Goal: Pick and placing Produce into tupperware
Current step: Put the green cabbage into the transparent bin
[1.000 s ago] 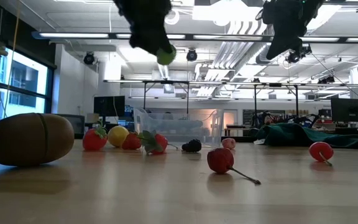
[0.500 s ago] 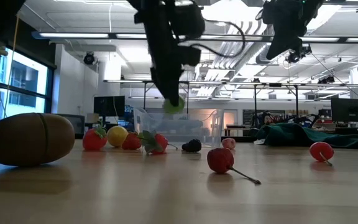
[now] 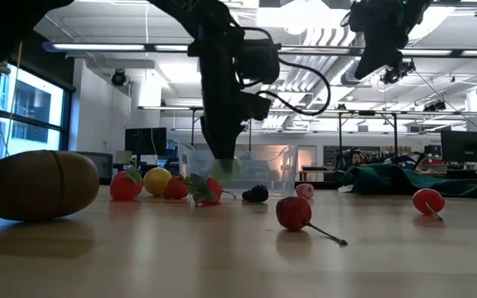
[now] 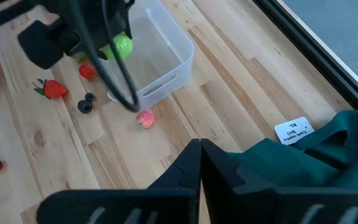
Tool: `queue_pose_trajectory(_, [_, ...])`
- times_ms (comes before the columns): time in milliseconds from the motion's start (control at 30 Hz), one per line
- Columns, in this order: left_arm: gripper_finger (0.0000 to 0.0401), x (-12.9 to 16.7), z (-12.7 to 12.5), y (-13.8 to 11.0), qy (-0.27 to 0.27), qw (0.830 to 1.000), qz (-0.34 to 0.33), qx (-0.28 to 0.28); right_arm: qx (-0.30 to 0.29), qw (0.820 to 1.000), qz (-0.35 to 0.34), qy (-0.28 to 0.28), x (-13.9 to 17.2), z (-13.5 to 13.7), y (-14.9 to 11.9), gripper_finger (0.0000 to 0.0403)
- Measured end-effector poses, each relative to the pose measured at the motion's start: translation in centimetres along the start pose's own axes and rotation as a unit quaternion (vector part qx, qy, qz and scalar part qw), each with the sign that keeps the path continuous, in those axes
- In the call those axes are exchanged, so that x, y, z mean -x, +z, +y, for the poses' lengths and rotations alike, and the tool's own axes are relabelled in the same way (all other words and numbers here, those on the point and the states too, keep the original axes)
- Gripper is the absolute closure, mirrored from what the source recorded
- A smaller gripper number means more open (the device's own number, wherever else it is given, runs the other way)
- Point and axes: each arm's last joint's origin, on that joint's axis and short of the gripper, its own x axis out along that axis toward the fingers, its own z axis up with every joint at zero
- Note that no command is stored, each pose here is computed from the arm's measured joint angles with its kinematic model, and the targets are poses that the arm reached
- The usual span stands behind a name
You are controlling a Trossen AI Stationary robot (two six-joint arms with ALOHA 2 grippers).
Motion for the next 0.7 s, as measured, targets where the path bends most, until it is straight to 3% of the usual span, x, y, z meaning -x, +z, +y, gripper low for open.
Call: queue_pose_trajectory(700, [0.0162, -0.08, -0.09, 0.02, -0.014, 1.000, 0.000, 0.004, 0.000, 1.000, 0.000, 0.000, 0.00, 0.01, 0.00, 0.0402])
